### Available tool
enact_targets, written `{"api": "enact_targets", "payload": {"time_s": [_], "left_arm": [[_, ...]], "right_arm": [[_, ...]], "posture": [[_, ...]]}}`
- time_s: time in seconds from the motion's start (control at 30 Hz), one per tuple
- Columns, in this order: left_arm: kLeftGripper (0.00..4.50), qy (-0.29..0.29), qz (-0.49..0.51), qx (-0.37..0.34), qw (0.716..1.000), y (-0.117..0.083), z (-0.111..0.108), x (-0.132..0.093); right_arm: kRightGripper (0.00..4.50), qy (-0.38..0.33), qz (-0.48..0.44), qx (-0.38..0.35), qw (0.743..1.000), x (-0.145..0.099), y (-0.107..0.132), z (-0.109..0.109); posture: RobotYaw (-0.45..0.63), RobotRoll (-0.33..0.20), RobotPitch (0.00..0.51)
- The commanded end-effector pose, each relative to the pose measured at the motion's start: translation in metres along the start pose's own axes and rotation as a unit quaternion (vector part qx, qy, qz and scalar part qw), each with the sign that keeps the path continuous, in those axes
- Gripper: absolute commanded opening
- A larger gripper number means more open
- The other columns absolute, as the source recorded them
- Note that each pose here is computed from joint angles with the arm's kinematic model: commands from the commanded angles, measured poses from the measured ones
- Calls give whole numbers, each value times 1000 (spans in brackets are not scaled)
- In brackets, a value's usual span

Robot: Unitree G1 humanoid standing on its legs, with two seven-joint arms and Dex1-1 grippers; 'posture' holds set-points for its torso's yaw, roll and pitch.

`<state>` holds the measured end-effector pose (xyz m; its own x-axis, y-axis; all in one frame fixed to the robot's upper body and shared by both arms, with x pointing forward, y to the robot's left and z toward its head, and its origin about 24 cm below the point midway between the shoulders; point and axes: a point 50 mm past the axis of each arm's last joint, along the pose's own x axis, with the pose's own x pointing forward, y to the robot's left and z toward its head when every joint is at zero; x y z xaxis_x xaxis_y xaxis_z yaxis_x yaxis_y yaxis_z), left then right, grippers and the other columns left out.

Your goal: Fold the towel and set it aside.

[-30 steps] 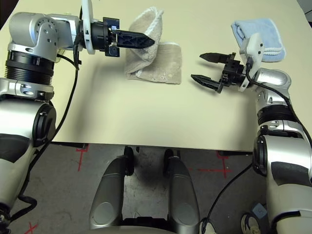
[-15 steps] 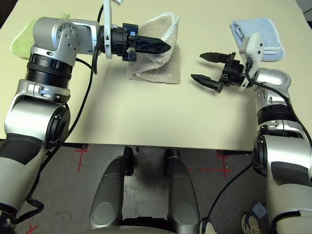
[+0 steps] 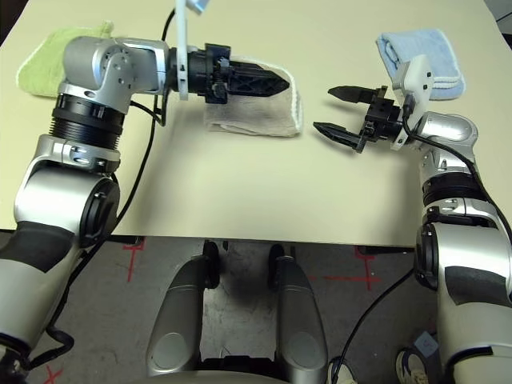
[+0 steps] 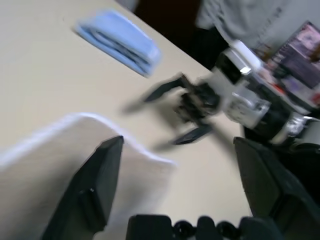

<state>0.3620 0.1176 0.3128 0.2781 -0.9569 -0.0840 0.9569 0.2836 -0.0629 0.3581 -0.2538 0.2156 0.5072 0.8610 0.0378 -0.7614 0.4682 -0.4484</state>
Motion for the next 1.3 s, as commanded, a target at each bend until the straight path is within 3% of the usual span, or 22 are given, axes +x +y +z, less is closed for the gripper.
{"api": "enact_targets", "payload": {"time_s": [0.03, 0.17, 0.3, 0.33, 0.43, 0.73, 0.8, 0.93, 1.23, 1.3], "left_arm": [[4457, 37, 27, 67, 997, 13, -18, -34], [4457, 53, 52, 128, 989, 26, -42, -73], [4457, 31, 40, 159, 986, 29, -55, -85], [4489, 25, 38, 168, 985, 30, -57, -86], [4500, 13, 23, 186, 982, 31, -58, -83], [4500, 10, 6, 199, 980, 33, -54, -77], [4500, 8, 3, 203, 979, 33, -52, -75], [3645, 1, -4, 209, 978, 34, -51, -71], [178, -14, -23, 212, 977, 33, -46, -59], [50, -24, -24, 211, 977, 32, -44, -54]], "right_arm": [[4500, -36, 0, 12, 999, 5, -4, 11], [4500, -58, 9, 33, 998, 13, -8, 20], [4500, -62, 34, 41, 997, 23, -6, 24], [4325, -60, 41, 42, 996, 25, -5, 24], [3595, -49, 62, 39, 996, 28, -2, 22], [205, -45, 70, 37, 996, 29, -1, 22], [45, -46, 70, 37, 996, 30, 0, 21], [0, -49, 72, 37, 996, 30, 1, 21], [0, -72, 84, 33, 993, 39, 2, 30], [0, -80, 88, 33, 992, 41, 3, 32]], "posture": [[-11, 0, 359], [5, 0, 360], [12, 0, 359], [13, 0, 360], [15, 0, 360], [6, 0, 354], [6, 0, 354], [4, 0, 354], [-1, 0, 352], [7, 0, 352]]}}
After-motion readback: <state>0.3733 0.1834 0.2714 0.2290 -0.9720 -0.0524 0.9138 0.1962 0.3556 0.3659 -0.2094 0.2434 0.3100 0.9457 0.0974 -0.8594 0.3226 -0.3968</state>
